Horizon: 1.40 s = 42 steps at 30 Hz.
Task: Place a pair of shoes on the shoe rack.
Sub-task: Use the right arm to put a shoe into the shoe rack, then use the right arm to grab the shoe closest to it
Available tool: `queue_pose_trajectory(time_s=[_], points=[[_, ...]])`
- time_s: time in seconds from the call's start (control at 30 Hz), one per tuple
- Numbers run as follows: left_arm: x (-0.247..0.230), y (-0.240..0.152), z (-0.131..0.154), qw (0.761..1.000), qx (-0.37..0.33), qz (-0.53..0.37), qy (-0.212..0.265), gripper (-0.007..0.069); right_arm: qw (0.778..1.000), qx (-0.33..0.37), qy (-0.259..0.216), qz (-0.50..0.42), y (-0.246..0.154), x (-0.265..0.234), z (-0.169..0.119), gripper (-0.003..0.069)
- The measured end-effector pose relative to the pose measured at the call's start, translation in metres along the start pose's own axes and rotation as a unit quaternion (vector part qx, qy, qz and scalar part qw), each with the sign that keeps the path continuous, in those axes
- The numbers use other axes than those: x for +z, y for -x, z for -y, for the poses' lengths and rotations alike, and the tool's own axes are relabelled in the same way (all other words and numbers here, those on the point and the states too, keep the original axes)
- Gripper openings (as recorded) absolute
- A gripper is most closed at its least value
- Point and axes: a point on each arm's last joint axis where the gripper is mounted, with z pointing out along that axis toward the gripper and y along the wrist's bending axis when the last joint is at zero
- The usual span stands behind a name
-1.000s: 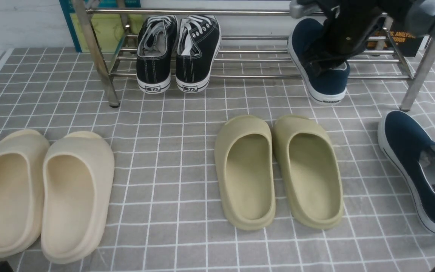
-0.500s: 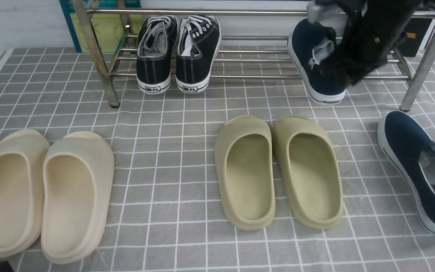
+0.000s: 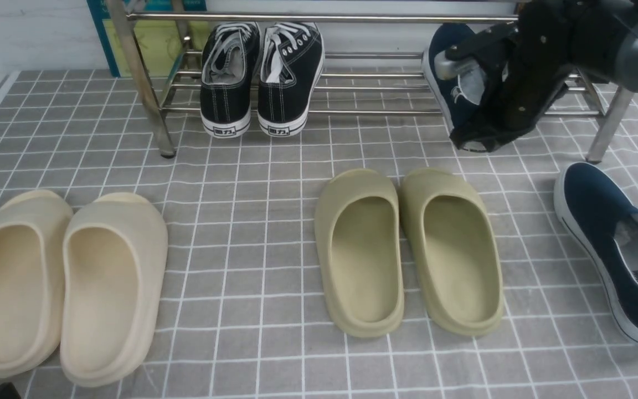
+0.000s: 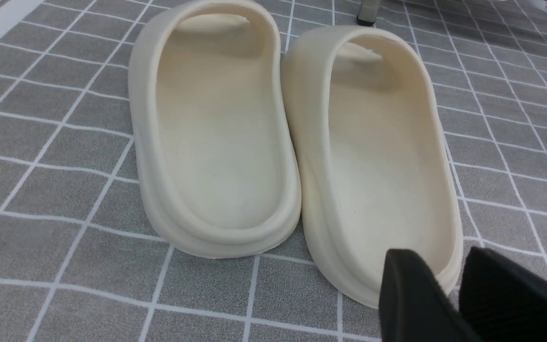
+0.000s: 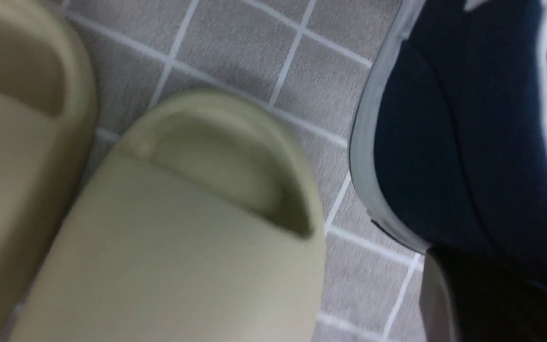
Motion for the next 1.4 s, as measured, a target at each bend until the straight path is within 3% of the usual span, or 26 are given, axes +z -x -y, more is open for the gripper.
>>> queue_pose_trajectory(time_s=[0.27,0.5,0.8,1.07,1.27,1.4], points=[[0.0,0.0,0.0,1.0,0.0,0.0,0.0,0.0186,0.998,0.004,-0.04,0.039,0.007,0.003,0.007,-0.0002],[0.0,0.0,0.0,1.0,0.0,0.0,0.0,0.0196,0.999,0.015,-0.042,0.023,0.013,-0.018,0.008,0.0008],[0.0,0.0,0.0,1.0,0.0,0.0,0.0,0.0206,0.999,0.011,-0.025,-0.027,-0.005,-0.123,0.008,0.0035],[0.0,0.0,0.0,1.0,-0.001,0.0,0.0,0.0211,0.996,0.026,-0.021,-0.081,-0.087,-0.163,0.006,0.0043],[0.0,0.0,0.0,1.0,-0.001,0.0,0.0,0.0218,0.991,0.056,-0.024,-0.119,-0.136,-0.15,0.012,0.0076],[0.0,0.0,0.0,1.0,-0.001,0.0,0.0,0.0218,0.982,0.104,-0.03,-0.153,-0.166,-0.116,0.025,0.0192]])
